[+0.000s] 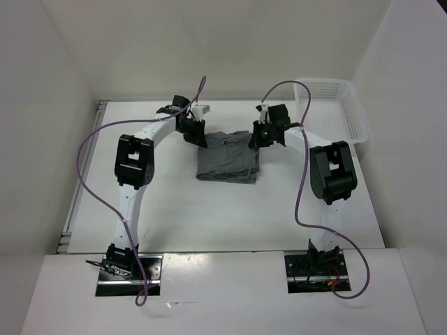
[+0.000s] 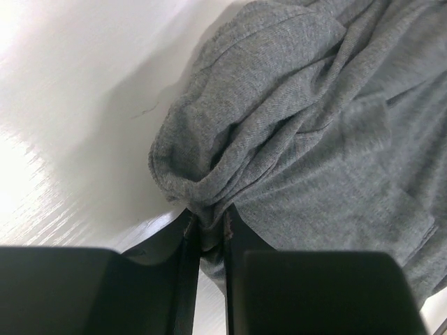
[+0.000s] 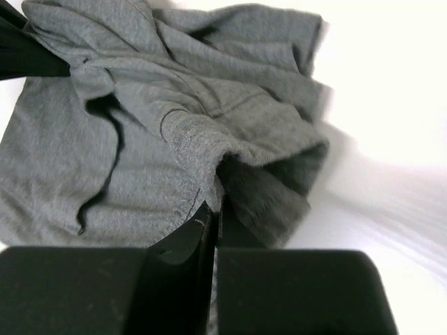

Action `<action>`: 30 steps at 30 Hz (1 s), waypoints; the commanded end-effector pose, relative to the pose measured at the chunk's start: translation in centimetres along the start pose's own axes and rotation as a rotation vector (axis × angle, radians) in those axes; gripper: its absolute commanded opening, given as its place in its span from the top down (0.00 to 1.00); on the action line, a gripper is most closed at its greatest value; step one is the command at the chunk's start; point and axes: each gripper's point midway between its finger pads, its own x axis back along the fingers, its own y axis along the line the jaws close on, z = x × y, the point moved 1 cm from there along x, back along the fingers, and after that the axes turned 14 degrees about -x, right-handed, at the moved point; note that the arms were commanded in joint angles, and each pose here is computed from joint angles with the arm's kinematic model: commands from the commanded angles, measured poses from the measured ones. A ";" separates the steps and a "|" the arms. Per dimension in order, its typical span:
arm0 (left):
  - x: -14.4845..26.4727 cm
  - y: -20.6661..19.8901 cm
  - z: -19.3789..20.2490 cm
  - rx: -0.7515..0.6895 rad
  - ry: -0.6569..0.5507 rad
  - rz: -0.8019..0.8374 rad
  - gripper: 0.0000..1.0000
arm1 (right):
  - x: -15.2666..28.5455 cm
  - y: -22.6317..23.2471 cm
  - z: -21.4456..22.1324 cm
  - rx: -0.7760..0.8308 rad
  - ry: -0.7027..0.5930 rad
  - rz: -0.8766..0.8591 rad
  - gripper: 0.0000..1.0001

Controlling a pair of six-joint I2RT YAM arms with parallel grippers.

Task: Fold and stack the shorts
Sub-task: Fold the shorts

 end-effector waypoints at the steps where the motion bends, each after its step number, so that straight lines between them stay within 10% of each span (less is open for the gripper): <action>1: 0.2 -0.4 0.4 -0.004 0.015 -0.003 0.84 | 3.1 0.2 -2.0 0.021 -0.073 -0.012 1.00; 6: 0.5 -0.3 0.1 -0.009 0.011 -0.015 0.84 | 3.2 -0.9 -0.9 0.004 -0.056 0.012 1.00; 10: 0.8 -0.4 -0.2 -0.014 0.003 -0.018 0.70 | 3.2 -0.7 -1.6 -0.002 -0.077 0.013 0.79; 13: 1.2 -0.7 -0.7 -0.020 -0.010 -0.008 0.47 | 4.1 0.0 -3.0 0.019 -0.110 0.011 0.44; 19: 2.8 -1.8 -2.5 -0.051 -0.068 0.014 0.00 | 7.7 2.3 -4.2 0.123 -0.123 -0.033 0.26; 30: 13.8 -1.6 -7.4 -0.135 -0.178 -0.355 0.00 | 19.0 6.1 -6.6 0.368 -0.264 0.012 0.12</action>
